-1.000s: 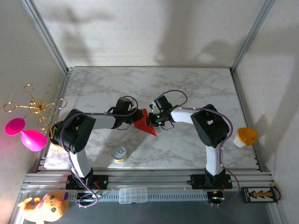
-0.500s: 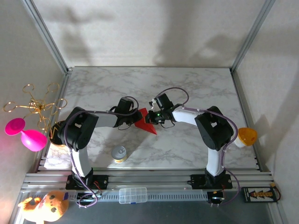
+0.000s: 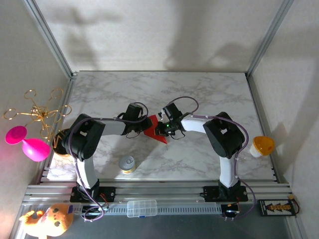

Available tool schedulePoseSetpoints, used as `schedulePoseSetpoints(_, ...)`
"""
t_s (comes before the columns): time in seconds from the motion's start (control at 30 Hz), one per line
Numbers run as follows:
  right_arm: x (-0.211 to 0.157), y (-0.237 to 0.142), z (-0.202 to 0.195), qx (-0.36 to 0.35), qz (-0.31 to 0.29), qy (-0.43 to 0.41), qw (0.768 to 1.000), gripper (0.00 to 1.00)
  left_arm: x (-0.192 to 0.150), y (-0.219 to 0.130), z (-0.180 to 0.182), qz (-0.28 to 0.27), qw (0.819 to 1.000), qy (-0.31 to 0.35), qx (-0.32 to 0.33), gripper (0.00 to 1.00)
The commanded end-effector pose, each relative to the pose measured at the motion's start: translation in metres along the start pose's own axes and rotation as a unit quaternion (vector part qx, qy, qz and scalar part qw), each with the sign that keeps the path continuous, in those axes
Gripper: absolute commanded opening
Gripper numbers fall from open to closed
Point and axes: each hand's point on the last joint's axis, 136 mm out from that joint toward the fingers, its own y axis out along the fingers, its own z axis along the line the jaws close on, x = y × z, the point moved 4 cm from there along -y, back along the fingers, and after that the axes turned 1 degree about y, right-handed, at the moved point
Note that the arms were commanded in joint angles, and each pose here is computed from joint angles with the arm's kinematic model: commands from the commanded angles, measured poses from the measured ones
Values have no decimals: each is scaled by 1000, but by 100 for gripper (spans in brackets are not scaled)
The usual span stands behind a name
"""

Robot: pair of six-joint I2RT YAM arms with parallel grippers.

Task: Fold a paper plane with a square sheet of paper (pick it up from the middle)
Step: Fourth fold the wing at the center of the table.

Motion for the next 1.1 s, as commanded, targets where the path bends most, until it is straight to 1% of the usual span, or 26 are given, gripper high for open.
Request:
schedulePoseSetpoints(0.0, -5, 8, -8, -16, 10, 10, 1000, 4, 2, -8, -18, 3, 999, 13, -38, 16)
schedulePoseSetpoints(0.1, -8, 9, -10, -15, 14, 13, 1000, 4, 3, -3, -17, 4, 999, 10, -38, 17)
schedulePoseSetpoints(0.37, -14, 7, -11, -6, 20, 18, 1000, 4, -6, 12, 19, 15, 998, -32, 51, 14)
schedulePoseSetpoints(0.5, -21, 2, -15, 4, 25, 24, 999, 4, -10, 14, 39, 17, 994, -38, 97, 13)
schedulePoseSetpoints(0.6, -31, -7, -21, 10, 28, 33, 999, 4, -11, 13, 49, 17, 993, -39, 114, 13)
schedulePoseSetpoints(0.83, -56, -22, -26, 23, 38, 47, 998, 5, -9, 10, 50, 16, 993, -35, 115, 12)
schedulePoseSetpoints(0.97, -73, -31, -35, 6, 47, 55, 997, 5, -9, 11, 49, 19, 993, -35, 110, 12)
schedulePoseSetpoints(1.07, -84, -37, -45, -20, 48, 62, 997, 5, -10, 11, 47, 21, 994, -34, 103, 12)
